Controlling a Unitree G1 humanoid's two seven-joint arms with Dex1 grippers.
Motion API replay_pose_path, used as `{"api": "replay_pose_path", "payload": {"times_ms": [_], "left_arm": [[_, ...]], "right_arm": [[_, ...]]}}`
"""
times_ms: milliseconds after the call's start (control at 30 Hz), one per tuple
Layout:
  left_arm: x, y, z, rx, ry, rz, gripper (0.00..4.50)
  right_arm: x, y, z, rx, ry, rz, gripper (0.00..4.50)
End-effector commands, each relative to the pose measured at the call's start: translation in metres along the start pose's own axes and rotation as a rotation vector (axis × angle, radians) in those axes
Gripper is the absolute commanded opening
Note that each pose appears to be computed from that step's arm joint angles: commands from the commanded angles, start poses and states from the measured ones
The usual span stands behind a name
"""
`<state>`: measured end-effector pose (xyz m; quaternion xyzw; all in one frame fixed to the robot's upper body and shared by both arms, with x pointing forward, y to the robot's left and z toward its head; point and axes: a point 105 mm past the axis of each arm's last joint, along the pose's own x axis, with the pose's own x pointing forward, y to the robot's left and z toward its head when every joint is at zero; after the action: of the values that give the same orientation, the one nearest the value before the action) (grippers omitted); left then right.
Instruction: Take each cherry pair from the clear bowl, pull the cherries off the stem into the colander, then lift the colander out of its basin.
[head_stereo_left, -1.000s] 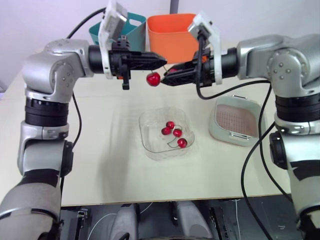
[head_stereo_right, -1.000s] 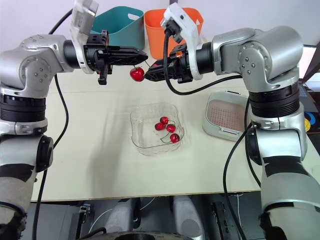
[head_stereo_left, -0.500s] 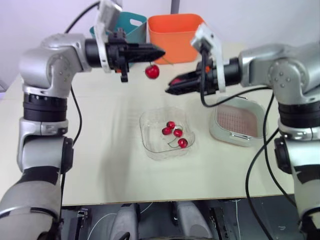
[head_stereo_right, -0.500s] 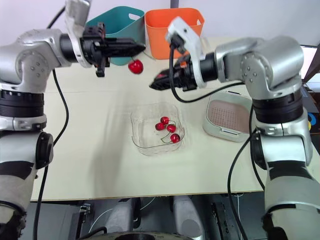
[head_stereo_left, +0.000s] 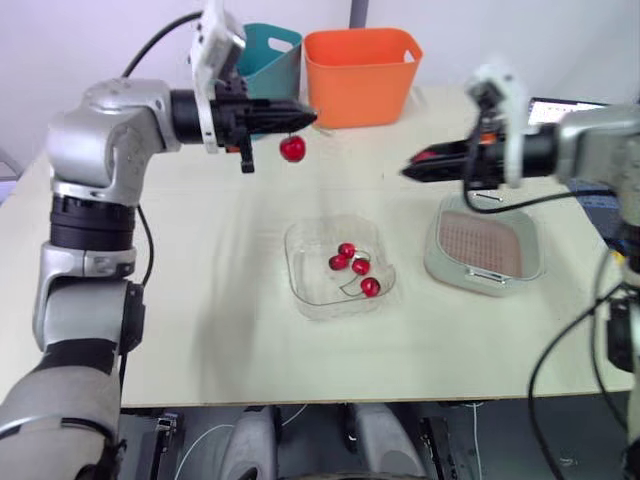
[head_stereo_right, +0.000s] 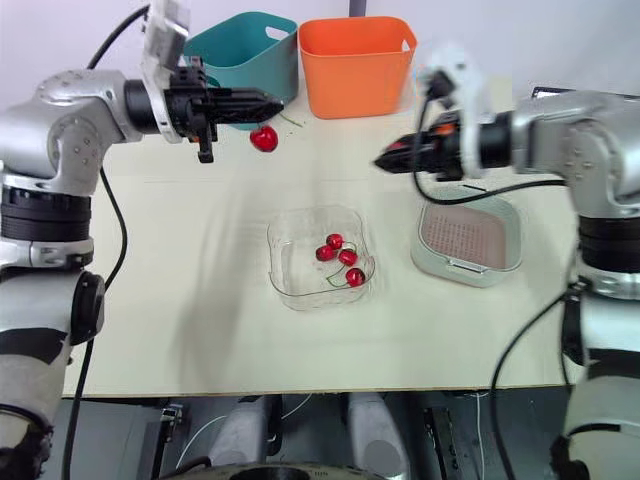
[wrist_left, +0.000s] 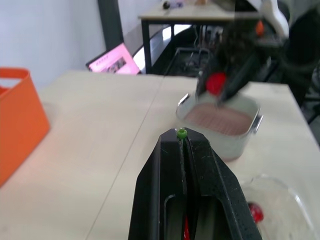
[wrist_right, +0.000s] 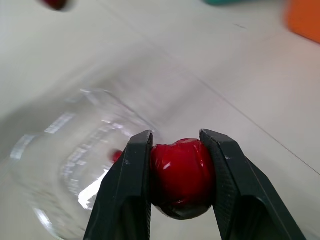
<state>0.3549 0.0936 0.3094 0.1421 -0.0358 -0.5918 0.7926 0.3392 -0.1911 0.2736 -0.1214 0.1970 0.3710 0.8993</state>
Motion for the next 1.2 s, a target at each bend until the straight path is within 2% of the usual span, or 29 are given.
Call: {"api": "replay_pose_path", "payload": {"times_ms": [33,200,433,633,867,1000,1067,1100,1167,1200], "left_arm": [[0.002,-0.006,0.010,0.074,-0.008,-0.022,0.00],[0.005,-0.003,0.008,0.058,-0.020,-0.023,0.00],[0.006,-0.003,0.007,0.058,-0.016,-0.029,0.00],[0.005,-0.001,0.006,0.052,-0.018,-0.024,0.00],[0.003,0.002,0.007,0.049,-0.025,-0.009,0.00],[0.002,0.004,0.013,0.033,-0.058,-0.005,0.00],[0.001,0.005,0.025,0.006,-0.115,-0.006,0.00],[0.001,0.005,0.029,-0.003,-0.132,-0.007,0.00],[0.000,0.003,0.038,-0.033,-0.171,-0.023,0.00],[-0.001,0.002,0.042,-0.049,-0.189,-0.035,0.00]], "right_arm": [[-0.017,-0.025,-0.025,-0.054,0.074,-0.127,1.21],[-0.018,-0.039,-0.061,-0.055,0.180,-0.176,1.21],[-0.019,-0.049,-0.080,-0.037,0.226,-0.224,1.21],[-0.021,-0.047,-0.071,-0.019,0.198,-0.213,3.18],[-0.026,-0.048,-0.049,-0.022,0.132,-0.219,3.18],[-0.018,-0.031,-0.023,-0.011,0.025,-0.133,3.18],[-0.004,0.004,0.006,0.011,-0.084,0.053,3.48],[-0.001,0.015,0.014,0.018,-0.113,0.112,3.67],[0.008,0.034,0.029,0.034,-0.164,0.206,4.34],[0.011,0.041,0.035,0.042,-0.181,0.240,4.47]]}}
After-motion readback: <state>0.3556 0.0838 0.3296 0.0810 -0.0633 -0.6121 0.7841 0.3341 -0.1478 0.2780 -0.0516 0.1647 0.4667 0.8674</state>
